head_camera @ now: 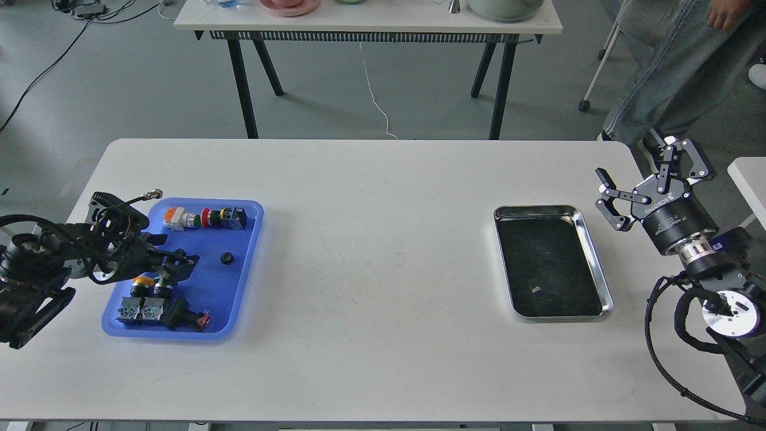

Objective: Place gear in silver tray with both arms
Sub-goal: 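Close the left gripper on the black gear and lift it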

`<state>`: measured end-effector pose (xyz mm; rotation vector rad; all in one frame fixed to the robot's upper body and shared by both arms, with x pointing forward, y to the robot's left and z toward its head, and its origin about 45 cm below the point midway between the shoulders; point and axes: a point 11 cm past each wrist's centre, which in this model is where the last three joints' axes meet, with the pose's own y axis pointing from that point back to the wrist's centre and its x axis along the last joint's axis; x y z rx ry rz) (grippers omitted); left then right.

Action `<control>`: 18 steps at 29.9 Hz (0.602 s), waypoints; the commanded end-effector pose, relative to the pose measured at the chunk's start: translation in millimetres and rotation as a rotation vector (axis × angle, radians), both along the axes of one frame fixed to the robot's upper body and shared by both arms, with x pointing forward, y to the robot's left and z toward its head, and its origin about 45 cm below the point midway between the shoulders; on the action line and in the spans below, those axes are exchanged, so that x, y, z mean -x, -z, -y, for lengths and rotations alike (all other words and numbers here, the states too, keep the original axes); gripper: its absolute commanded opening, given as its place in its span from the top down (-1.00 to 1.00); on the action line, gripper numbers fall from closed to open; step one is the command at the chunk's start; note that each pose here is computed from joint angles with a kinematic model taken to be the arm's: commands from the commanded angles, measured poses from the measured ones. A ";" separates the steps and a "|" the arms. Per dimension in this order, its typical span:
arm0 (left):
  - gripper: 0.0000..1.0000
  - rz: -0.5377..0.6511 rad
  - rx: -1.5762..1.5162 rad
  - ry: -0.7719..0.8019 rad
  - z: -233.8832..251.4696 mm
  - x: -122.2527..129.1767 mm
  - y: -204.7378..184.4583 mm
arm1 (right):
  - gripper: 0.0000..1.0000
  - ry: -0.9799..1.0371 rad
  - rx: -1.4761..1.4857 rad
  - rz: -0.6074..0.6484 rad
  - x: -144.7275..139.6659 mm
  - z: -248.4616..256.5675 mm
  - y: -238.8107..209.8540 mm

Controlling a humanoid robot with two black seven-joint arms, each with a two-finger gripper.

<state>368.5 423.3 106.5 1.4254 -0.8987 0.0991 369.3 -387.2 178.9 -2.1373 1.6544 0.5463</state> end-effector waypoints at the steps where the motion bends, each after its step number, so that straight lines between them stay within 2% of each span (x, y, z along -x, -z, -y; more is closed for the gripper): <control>1: -0.42 -0.001 0.000 0.000 0.0 0.3 0.3 | -1.00 -0.001 0.001 0.002 -0.4 0.0 -0.9; 8: -0.29 -0.008 -0.003 -0.004 -2.3 3.4 2.6 | -1.00 -0.001 0.001 0.002 -0.4 0.0 -0.9; 14: 0.18 -0.007 -0.006 -0.007 -4.7 3.7 1.6 | -1.00 -0.001 0.001 0.002 -0.4 0.0 -0.9; 18: 0.32 -0.008 -0.008 -0.007 -5.5 4.0 1.5 | -1.00 -0.001 0.001 0.002 -0.4 0.0 -0.9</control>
